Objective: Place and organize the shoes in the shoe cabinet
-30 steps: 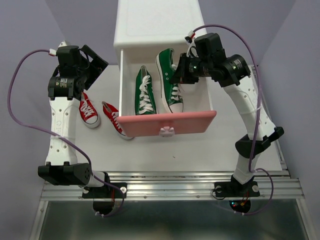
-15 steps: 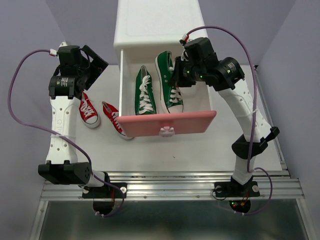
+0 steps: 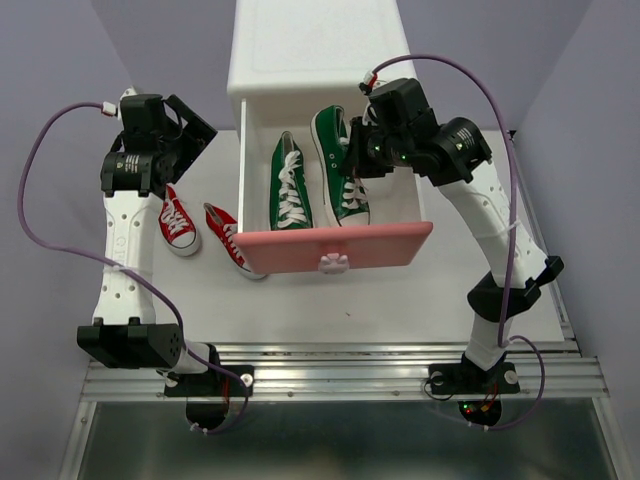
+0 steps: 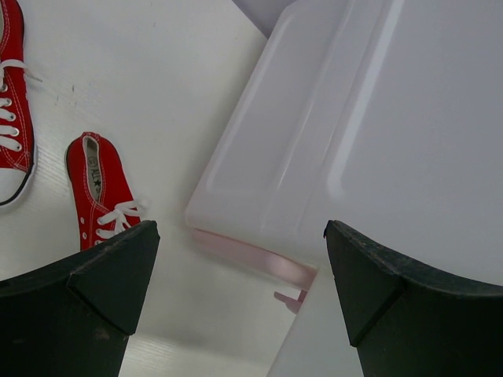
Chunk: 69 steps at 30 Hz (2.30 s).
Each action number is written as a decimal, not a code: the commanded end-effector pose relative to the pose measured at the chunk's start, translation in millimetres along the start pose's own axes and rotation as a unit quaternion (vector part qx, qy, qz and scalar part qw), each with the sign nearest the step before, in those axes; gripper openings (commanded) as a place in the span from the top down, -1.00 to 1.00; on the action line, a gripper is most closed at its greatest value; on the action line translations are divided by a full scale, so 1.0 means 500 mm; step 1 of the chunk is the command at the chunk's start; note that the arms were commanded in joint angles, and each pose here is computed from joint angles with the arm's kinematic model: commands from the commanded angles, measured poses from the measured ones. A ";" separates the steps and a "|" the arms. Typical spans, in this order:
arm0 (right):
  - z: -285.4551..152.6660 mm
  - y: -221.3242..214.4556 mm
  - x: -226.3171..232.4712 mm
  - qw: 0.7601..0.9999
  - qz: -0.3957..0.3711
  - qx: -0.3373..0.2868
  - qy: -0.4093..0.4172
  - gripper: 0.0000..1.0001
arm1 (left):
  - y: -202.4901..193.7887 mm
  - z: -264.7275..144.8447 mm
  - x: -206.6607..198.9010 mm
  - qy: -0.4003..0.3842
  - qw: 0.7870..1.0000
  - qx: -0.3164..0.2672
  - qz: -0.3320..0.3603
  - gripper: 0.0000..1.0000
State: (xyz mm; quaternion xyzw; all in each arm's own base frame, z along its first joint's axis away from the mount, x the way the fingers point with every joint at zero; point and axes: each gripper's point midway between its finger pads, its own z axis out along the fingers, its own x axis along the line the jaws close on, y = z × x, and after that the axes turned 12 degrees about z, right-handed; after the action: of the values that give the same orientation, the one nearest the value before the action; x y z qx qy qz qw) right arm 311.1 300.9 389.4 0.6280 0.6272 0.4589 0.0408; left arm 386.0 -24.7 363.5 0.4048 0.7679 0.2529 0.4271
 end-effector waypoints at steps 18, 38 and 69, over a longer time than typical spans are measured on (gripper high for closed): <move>-0.094 0.000 0.074 0.995 0.015 -0.001 0.099 0.90 | -0.007 0.003 0.024 0.020 1.000 -0.009 -0.002 -0.97; -0.013 -0.022 0.043 0.999 0.024 0.023 0.041 0.73 | -0.021 0.008 0.041 0.035 0.999 -0.004 -0.004 -0.97; 0.045 -0.025 -0.025 0.997 0.045 -0.005 -0.064 0.49 | -0.027 -0.008 0.062 0.055 0.998 -0.011 -0.007 -0.97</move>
State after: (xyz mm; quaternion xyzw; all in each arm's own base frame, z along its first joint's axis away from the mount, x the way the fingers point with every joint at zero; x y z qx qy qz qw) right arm 314.5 309.2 353.0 0.6791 0.6073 0.4107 0.0356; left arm 377.7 -11.8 330.4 0.3926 0.7940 0.2629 0.3825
